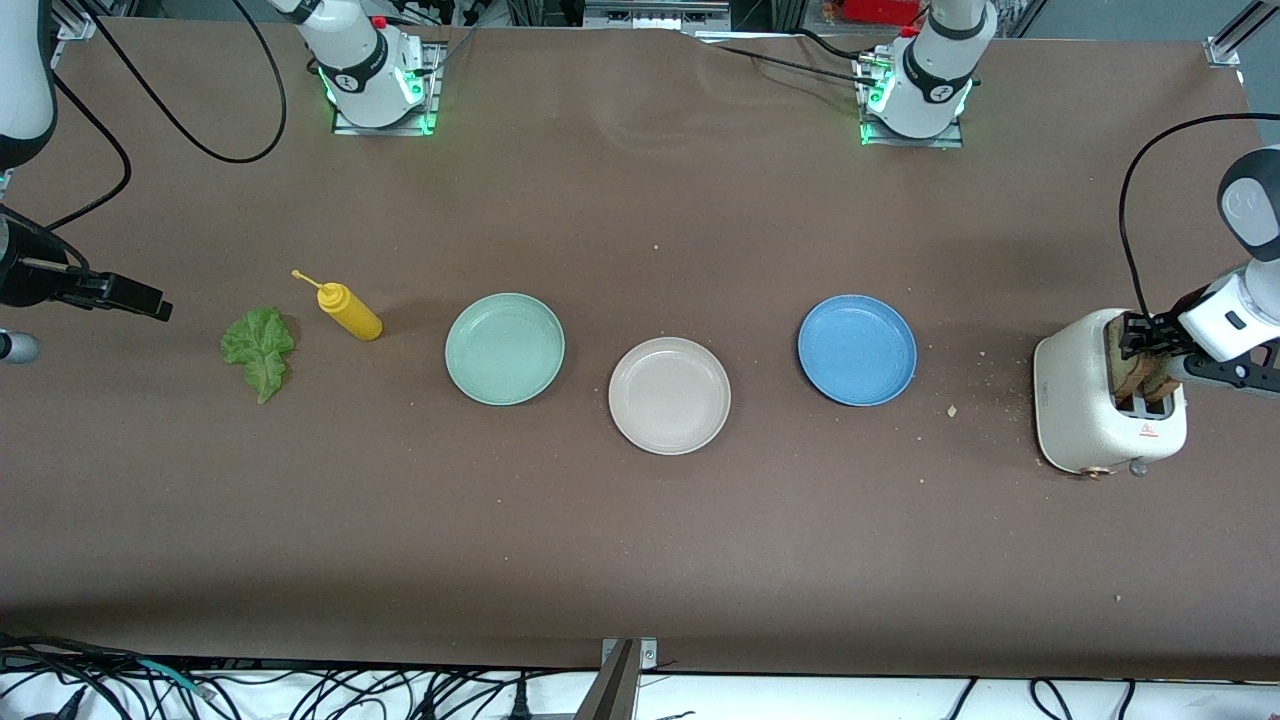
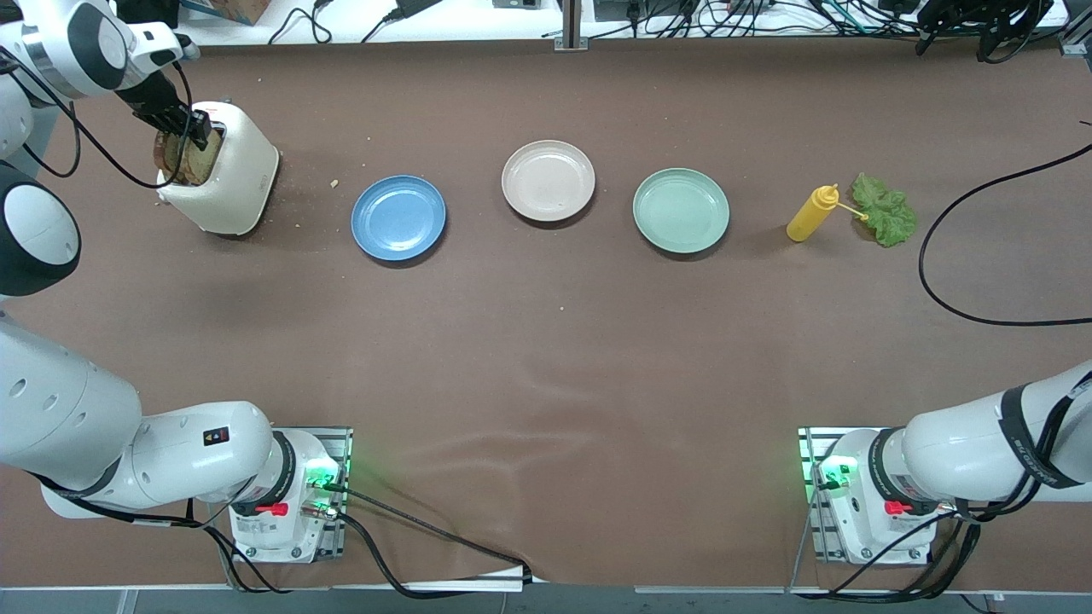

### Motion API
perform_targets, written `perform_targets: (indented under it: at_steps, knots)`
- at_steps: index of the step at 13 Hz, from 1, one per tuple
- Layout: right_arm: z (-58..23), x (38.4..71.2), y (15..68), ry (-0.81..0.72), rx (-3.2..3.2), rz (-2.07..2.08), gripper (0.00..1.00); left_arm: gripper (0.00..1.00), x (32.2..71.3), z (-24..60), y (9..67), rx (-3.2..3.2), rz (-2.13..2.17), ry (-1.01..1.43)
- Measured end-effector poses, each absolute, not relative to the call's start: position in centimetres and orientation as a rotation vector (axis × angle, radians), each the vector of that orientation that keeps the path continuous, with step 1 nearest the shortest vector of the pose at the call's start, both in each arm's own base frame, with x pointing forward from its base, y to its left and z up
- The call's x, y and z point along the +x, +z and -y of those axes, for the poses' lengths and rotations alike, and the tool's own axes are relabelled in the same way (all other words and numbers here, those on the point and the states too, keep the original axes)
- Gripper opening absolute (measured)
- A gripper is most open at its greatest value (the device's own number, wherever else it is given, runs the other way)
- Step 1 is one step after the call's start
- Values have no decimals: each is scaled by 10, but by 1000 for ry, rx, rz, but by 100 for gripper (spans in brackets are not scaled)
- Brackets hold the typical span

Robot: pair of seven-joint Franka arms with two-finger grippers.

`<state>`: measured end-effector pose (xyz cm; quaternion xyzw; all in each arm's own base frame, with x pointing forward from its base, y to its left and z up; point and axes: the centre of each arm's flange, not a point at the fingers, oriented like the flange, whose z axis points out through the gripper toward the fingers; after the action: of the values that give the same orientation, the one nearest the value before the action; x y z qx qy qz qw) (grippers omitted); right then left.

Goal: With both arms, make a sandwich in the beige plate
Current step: 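Grasp the bread slice and lift it out of the toaster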

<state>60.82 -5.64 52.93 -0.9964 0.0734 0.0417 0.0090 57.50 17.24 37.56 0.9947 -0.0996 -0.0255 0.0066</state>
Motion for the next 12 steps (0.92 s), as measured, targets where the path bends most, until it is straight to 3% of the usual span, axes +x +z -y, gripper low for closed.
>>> perform_targets:
  at_steps: [12]
  knots:
    - [57,608,529,130,-3112,-230,100,9,599,-170,509,3093,330,-85]
